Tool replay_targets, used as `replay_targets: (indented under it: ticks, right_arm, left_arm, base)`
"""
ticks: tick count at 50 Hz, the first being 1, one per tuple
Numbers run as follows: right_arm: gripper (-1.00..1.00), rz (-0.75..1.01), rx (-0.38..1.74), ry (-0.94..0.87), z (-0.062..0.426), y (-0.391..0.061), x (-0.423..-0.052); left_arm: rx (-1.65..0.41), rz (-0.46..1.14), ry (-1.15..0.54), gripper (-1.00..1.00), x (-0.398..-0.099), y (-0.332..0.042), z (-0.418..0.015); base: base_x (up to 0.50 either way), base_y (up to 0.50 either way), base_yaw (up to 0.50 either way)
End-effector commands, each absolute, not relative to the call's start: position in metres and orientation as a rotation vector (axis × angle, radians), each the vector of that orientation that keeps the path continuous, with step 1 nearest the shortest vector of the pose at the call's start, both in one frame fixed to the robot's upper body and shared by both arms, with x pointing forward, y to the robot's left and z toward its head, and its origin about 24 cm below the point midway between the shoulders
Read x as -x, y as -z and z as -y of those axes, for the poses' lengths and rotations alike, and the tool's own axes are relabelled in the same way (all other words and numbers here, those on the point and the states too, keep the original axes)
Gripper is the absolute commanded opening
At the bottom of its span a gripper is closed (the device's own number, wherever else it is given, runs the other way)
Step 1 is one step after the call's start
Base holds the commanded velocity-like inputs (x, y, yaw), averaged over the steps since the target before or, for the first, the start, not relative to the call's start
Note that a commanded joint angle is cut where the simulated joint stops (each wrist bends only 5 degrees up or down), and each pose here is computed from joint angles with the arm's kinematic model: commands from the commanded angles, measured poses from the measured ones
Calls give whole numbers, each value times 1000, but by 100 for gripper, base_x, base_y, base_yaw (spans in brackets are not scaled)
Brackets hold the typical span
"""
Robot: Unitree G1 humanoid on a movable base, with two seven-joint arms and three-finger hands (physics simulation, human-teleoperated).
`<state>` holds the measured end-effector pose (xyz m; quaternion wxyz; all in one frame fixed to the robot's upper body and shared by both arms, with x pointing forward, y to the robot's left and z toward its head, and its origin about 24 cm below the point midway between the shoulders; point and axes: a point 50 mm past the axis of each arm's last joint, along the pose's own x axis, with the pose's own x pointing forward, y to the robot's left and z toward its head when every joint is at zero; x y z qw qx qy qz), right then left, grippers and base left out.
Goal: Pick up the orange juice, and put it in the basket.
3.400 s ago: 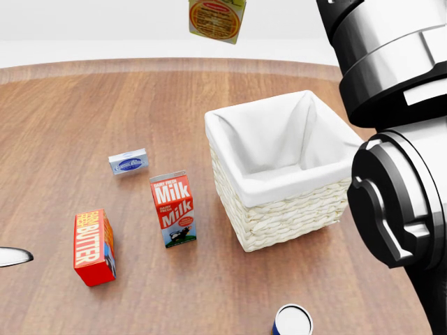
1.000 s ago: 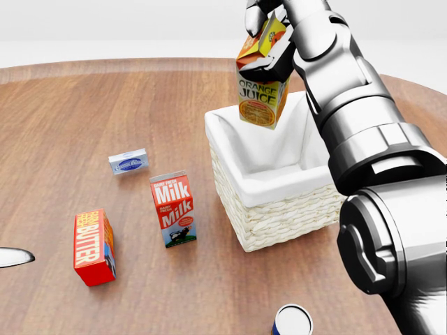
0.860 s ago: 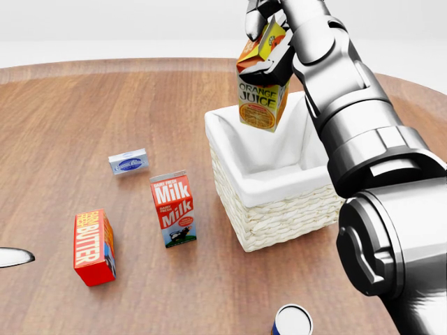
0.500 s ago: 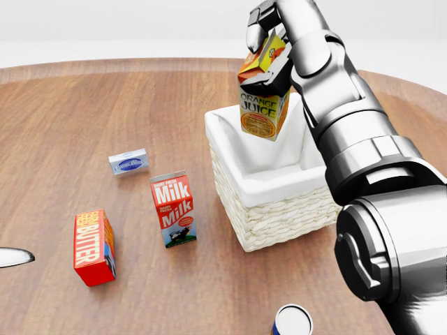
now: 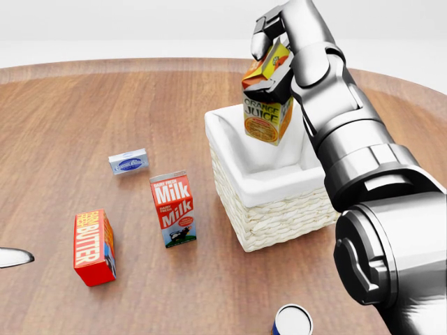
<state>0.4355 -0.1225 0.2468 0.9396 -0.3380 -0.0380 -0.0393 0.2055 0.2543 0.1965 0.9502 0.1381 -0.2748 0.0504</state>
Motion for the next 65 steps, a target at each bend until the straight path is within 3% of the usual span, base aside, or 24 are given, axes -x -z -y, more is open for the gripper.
replay_targets:
  ticks: [1, 65]
  right_arm:
    - [-100, 51, 708, 105, 124, -239, -436]
    - [-100, 50, 726, 77, 115, -207, -433]
  left_arm:
    - [-264, 468, -131, 100, -215, -179, -262]
    - [-262, 463, -129, 100, -216, -177, -261]
  base:
    - [0, 0, 0]
    - [0, 0, 0]
